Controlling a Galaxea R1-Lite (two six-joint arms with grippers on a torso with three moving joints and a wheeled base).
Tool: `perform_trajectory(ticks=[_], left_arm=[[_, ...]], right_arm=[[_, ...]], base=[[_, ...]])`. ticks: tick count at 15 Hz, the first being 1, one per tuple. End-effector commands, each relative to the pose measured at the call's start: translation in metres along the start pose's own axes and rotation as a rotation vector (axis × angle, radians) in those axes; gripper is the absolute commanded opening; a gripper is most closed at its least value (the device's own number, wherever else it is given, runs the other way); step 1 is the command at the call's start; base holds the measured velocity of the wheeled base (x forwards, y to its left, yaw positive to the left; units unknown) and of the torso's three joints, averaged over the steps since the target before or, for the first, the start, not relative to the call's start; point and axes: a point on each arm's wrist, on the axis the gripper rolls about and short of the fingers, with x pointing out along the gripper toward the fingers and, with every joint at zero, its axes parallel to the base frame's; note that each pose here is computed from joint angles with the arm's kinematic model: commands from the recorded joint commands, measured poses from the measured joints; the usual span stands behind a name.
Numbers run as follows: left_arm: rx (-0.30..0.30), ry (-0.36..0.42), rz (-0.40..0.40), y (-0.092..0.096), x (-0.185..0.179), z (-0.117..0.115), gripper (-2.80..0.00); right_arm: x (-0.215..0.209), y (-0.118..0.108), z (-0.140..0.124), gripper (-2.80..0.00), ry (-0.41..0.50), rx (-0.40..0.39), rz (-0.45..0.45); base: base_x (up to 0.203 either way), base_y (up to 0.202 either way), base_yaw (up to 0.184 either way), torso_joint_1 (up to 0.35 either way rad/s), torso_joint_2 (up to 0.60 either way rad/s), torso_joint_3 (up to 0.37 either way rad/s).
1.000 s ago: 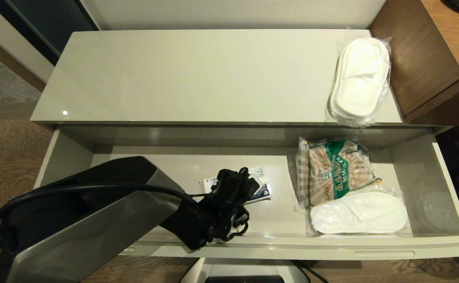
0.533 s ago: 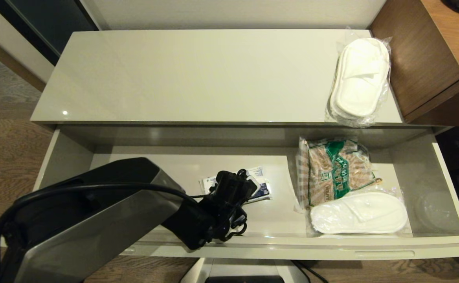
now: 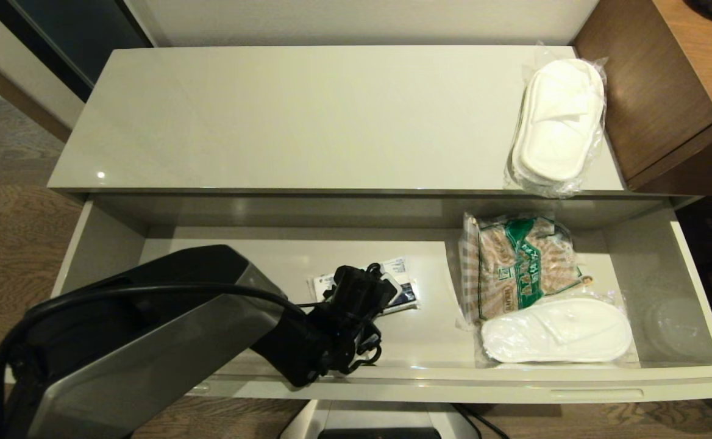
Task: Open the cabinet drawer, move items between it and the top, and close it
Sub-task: Take out the tissue from the drawer
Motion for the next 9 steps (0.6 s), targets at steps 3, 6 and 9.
perform_trajectory(ticks=[3,6,9], left_arm=[[0.002,0.004,0.005,0.0000,0.0009,-0.0010,0.00],[-0.003,0.007,0.015,0.0030,0.0043,-0.0013,0.00],[-0.007,0.007,0.022,0.0056,0.0058,-0.0012,0.00]], right_arm=[[-0.0012,0.0000,-0.0004,-2.80,-0.015,-0.001,0.001],[-0.0012,0.0000,-0.0004,-2.80,-0.015,-0.001,0.001],[-0.0012,0.0000,-0.0004,-2.80,-0.015,-0.001,0.001]], base=[[0.000,0.000,0.000,0.000,0.00,0.000],[0.000,0.000,0.000,0.000,0.00,0.000],[0.000,0.000,0.000,0.000,0.00,0.000]])
